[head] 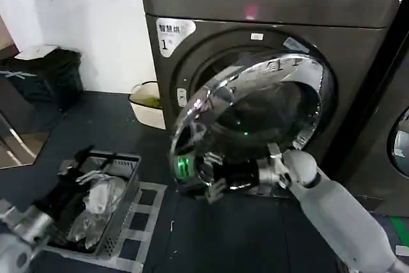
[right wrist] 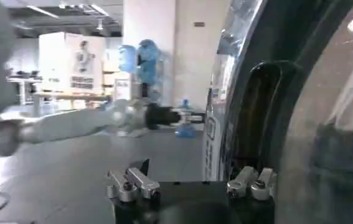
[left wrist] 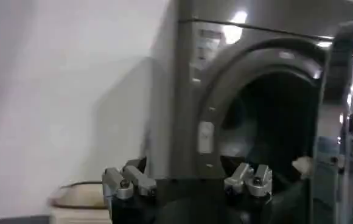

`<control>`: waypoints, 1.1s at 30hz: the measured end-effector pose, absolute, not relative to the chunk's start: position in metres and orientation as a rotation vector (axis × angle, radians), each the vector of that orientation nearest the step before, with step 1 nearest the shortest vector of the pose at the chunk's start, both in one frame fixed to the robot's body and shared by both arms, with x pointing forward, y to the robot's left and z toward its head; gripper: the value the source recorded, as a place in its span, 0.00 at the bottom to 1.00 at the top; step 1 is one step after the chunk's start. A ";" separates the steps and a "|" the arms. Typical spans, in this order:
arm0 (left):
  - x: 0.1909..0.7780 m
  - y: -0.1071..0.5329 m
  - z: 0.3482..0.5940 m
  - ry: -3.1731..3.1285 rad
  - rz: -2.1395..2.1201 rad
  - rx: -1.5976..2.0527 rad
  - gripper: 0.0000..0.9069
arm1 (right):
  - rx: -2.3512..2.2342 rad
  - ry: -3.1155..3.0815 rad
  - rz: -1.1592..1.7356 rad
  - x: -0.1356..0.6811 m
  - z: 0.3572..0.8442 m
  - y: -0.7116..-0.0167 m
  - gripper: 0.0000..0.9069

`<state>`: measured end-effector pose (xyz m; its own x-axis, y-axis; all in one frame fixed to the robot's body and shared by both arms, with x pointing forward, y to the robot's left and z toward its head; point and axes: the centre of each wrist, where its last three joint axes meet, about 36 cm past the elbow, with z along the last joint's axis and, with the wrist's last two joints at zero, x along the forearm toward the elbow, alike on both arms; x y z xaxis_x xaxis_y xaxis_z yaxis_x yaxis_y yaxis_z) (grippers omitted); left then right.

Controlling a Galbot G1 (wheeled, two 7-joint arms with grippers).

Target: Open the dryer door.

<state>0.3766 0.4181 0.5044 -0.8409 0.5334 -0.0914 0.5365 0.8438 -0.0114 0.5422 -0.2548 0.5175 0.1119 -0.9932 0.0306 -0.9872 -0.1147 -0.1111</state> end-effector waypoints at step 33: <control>0.544 0.256 0.491 2.430 -0.092 1.920 1.00 | -0.873 2.844 -0.255 0.321 0.521 -0.524 1.00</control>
